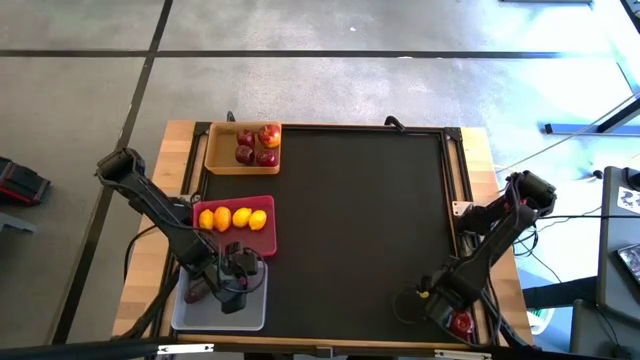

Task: Sort produce into baskets
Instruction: Put the lemon into the pink bin

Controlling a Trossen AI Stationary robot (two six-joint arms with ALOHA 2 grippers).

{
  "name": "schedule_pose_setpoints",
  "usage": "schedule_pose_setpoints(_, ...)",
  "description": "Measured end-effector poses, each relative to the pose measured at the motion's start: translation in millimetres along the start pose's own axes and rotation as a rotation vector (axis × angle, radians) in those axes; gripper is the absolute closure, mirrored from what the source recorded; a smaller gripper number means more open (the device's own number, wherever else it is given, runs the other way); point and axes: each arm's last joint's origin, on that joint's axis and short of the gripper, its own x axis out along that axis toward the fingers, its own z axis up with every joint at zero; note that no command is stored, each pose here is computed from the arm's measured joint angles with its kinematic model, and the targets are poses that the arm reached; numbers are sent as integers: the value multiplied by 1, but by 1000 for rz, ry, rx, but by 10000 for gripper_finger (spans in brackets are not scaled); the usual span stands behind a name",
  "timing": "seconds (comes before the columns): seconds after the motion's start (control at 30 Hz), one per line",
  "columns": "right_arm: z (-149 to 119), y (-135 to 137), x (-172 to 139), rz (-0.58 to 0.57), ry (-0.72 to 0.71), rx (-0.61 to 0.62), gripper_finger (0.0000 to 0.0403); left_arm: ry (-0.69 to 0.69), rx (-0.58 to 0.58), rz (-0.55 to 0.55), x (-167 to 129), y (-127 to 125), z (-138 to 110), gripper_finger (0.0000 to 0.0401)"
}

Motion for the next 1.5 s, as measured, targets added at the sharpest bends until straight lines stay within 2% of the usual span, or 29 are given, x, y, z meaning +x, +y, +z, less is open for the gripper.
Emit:
schedule_pose_setpoints(0.57,3,-21,41,-10,120,1,74,-8,-1,7,0,0,1,180)
schedule_pose_setpoints(0.67,3,-22,42,-12,127,-1,104,-11,-9,11,1,2,2,180)
schedule_pose_setpoints(0.93,4,-23,42,-19,87,-52,227,-21,8,25,2,6,8,180)
schedule_pose_setpoints(1.03,9,-22,39,-3,70,-75,249,-26,19,33,3,9,11,180)
schedule_pose_setpoints(1.27,39,-19,19,11,-108,-117,249,-77,51,87,4,15,19,180)
schedule_pose_setpoints(1.5,78,-17,-20,-39,-421,-188,248,-133,54,142,5,21,27,180)
